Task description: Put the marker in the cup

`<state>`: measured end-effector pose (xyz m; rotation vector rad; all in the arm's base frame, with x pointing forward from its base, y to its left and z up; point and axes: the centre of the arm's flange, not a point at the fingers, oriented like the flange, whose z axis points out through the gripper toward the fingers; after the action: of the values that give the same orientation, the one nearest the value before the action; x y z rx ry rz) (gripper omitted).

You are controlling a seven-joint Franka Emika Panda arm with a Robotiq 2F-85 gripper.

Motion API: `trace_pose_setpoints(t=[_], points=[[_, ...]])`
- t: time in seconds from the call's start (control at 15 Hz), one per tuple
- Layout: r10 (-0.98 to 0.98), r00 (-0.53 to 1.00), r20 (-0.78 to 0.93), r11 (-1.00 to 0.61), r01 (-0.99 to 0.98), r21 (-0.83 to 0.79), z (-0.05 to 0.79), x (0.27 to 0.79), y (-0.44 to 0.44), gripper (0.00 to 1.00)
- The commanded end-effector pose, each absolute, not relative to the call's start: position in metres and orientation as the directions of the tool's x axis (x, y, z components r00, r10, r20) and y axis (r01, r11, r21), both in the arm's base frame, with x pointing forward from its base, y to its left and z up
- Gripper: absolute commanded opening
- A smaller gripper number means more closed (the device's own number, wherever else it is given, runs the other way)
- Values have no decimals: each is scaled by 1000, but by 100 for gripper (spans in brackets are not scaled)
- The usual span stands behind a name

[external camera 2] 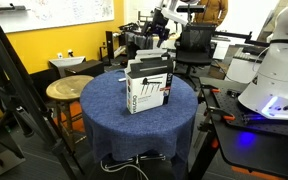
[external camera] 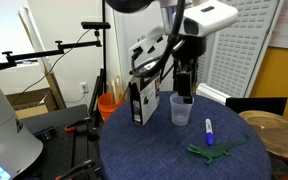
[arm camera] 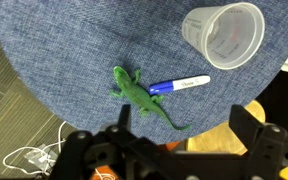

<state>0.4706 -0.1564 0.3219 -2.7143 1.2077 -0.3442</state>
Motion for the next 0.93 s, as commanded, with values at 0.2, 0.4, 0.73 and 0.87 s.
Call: trace_pose_setpoints(t=[0.2, 0.4, 0.73, 0.87], points=[[-823, 564, 68, -552, -767, -327, 289, 539, -170, 100], [-854, 519, 46, -503, -798, -332, 273, 558, -184, 100], [-905, 425, -33, -377, -835, -401, 242, 573, -189, 100], [-929, 363, -72, -298, -849, -436, 235, 578, -185, 100]])
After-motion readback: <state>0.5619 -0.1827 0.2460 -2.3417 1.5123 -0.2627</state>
